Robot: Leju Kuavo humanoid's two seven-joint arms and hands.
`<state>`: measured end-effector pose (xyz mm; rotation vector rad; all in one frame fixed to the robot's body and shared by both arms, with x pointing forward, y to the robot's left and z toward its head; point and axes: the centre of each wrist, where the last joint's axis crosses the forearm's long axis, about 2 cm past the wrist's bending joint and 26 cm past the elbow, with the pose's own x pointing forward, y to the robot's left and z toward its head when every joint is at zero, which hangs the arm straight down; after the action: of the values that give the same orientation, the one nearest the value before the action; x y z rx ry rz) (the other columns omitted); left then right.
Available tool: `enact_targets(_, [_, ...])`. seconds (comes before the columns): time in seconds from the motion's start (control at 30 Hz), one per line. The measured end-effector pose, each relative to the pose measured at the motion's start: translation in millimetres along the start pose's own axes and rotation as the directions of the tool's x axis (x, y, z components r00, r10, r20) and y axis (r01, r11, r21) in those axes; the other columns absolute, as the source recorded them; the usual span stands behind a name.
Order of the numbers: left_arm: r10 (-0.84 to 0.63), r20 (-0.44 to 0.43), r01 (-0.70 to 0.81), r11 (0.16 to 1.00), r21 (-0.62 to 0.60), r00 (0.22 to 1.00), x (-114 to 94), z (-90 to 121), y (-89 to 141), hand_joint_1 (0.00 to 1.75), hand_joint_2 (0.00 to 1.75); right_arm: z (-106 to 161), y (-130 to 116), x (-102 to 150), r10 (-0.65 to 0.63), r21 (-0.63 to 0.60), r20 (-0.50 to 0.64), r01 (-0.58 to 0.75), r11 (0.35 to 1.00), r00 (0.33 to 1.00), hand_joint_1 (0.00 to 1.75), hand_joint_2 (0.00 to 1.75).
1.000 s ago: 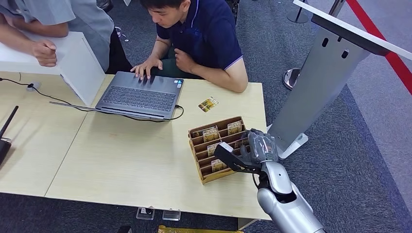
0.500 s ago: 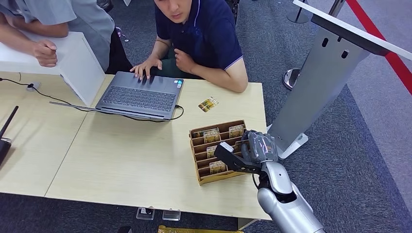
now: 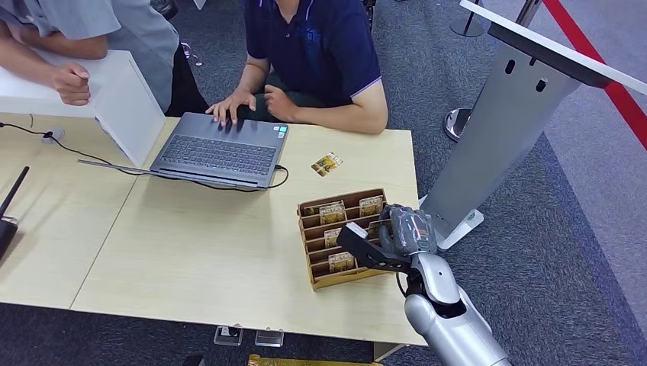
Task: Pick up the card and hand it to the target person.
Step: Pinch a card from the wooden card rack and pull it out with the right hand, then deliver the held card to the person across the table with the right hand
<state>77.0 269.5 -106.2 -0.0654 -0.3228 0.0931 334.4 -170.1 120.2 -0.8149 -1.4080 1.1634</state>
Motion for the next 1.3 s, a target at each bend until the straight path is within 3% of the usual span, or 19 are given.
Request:
enact_targets(0.23, [0.008,-0.001,-0.008,1.000,-0.003,1.000,-1.7,0.3,0.1,0.00,1.75,-1.9,-8.9,4.6,-0.022,-0.027,0.017,0.022,0.999,1.000,1.38,1.75])
enact_targets(0.57, [0.010,0.003,-0.010,1.000,-0.003,1.000,-2.0,0.3,0.1,0.00,1.75,-8.6,-56.5,23.4,-0.055,-0.170,0.097,0.071,0.983,0.994,1.38,1.75])
enact_targets(0.83, [0.007,0.006,-0.007,1.000,-0.003,1.000,-0.6,0.1,0.0,0.00,1.75,-11.0,-79.2,30.2,-0.103,-0.223,0.162,0.138,0.965,0.981,1.38,1.75])
enact_targets(1.3, [-0.012,0.006,0.012,1.000,-0.009,1.000,10.4,-1.5,-2.6,0.00,1.75,-56.3,-91.5,52.0,-0.185,-0.358,0.346,0.312,0.880,0.920,1.38,1.75])
